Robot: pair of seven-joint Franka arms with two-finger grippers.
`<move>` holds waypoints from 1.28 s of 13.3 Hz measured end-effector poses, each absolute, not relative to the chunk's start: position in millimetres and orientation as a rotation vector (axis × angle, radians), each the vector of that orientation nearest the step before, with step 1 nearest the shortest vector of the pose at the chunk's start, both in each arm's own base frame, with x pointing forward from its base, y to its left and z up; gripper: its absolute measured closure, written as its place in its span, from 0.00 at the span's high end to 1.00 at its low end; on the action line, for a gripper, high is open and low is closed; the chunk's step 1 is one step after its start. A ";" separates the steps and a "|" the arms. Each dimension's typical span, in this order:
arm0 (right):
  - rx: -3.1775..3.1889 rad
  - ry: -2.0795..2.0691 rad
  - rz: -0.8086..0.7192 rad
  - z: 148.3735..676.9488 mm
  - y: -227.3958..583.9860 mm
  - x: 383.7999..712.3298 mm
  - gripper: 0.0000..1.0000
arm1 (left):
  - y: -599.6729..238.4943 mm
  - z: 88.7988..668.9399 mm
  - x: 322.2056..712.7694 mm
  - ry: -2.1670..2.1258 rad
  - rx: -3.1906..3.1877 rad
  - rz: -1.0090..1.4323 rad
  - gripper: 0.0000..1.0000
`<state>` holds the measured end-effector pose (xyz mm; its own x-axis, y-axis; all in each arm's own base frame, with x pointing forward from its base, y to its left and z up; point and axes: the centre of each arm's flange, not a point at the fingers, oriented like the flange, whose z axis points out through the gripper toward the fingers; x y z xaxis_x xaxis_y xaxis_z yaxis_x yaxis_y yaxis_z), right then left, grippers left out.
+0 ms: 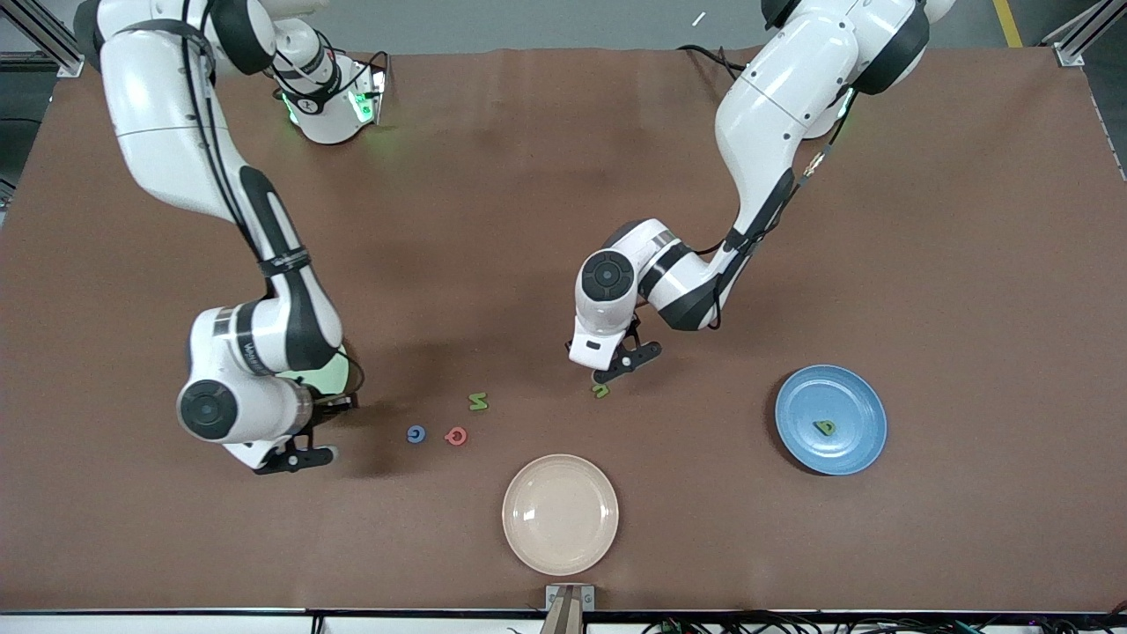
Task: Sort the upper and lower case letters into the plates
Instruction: 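Grasp the blue x with the left gripper while the right gripper grasps the M, then carry the blue x onto the blue plate with the left gripper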
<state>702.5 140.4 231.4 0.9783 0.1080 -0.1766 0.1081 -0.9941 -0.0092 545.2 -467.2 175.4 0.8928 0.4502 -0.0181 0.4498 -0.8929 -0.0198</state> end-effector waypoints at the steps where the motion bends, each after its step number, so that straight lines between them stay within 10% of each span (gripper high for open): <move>1: 3.141 0.119 -0.254 233.6 164.5 700.3 0.65 | -465.5 175.0 546.2 -0.727 -3.038 0.036 0.49; 4: 3.201 -0.049 -0.173 235.6 226.0 692.4 0.65 | -465.6 176.4 547.2 -0.738 -3.037 0.037 0.27; 9: 3.212 -0.338 -0.051 218.8 312.6 670.3 0.67 | -453.8 179.6 560.4 -0.790 -3.022 0.011 0.27; 17: 3.225 -0.359 0.014 181.7 332.6 666.3 0.67 | -266.0 264.8 687.8 -0.863 -3.001 -0.208 0.27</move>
